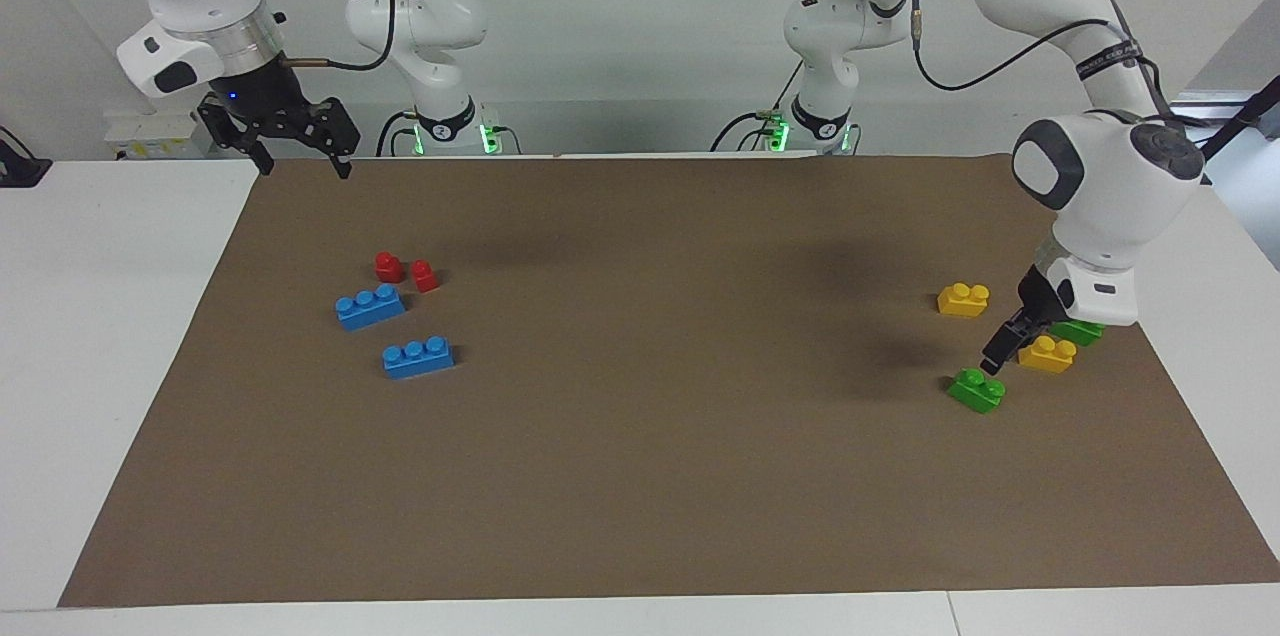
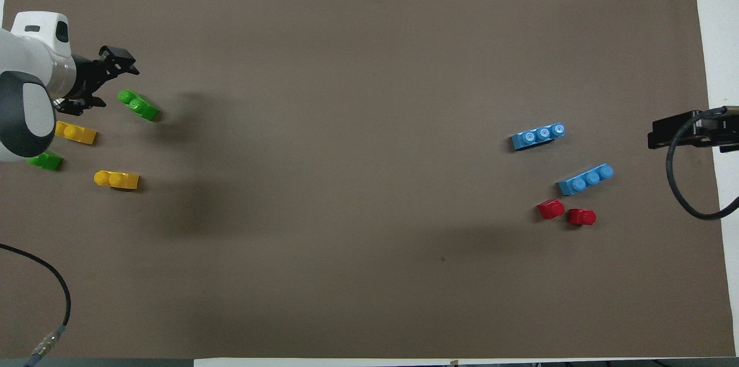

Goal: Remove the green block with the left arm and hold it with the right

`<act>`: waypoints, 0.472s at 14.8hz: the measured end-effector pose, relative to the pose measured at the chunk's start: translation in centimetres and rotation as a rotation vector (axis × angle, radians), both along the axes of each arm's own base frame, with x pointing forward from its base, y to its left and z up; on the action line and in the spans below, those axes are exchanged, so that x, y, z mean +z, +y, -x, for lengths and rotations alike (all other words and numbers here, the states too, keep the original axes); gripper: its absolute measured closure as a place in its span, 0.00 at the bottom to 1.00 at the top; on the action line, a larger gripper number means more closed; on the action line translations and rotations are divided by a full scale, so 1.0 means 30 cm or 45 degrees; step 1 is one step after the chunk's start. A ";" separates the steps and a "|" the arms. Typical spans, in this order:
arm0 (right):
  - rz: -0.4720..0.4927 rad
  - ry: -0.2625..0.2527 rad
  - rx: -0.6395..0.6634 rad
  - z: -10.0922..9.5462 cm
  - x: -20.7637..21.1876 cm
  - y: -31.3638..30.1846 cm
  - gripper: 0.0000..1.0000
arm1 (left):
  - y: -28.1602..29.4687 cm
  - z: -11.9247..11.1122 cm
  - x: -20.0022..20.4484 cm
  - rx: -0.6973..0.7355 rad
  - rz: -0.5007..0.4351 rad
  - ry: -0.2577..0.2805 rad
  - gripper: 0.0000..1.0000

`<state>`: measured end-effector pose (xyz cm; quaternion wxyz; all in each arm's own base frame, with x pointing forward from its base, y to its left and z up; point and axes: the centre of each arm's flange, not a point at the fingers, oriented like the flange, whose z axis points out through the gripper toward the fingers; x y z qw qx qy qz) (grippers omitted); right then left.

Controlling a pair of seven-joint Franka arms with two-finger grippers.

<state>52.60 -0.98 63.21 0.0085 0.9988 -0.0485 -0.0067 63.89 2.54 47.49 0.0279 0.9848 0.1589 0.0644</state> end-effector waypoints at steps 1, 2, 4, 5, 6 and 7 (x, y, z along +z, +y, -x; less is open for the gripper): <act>0.000 0.000 -0.001 0.000 0.000 -0.001 0.00 | -0.008 0.025 0.060 -0.045 -0.011 0.009 0.00; 0.000 0.000 -0.001 0.000 0.000 -0.001 0.00 | -0.018 0.052 0.120 -0.075 -0.017 0.018 0.00; 0.000 0.000 -0.001 0.000 0.000 -0.002 0.00 | -0.053 0.117 0.234 -0.123 -0.022 0.046 0.00; 0.000 0.000 -0.002 0.000 0.000 -0.002 0.00 | -0.078 0.162 0.296 -0.150 -0.024 0.067 0.00; 0.000 0.000 -0.002 0.000 0.000 -0.002 0.00 | -0.099 0.204 0.347 -0.181 -0.028 0.086 0.00; 0.000 0.000 -0.002 0.000 0.000 -0.002 0.00 | -0.119 0.244 0.391 -0.222 -0.033 0.100 0.00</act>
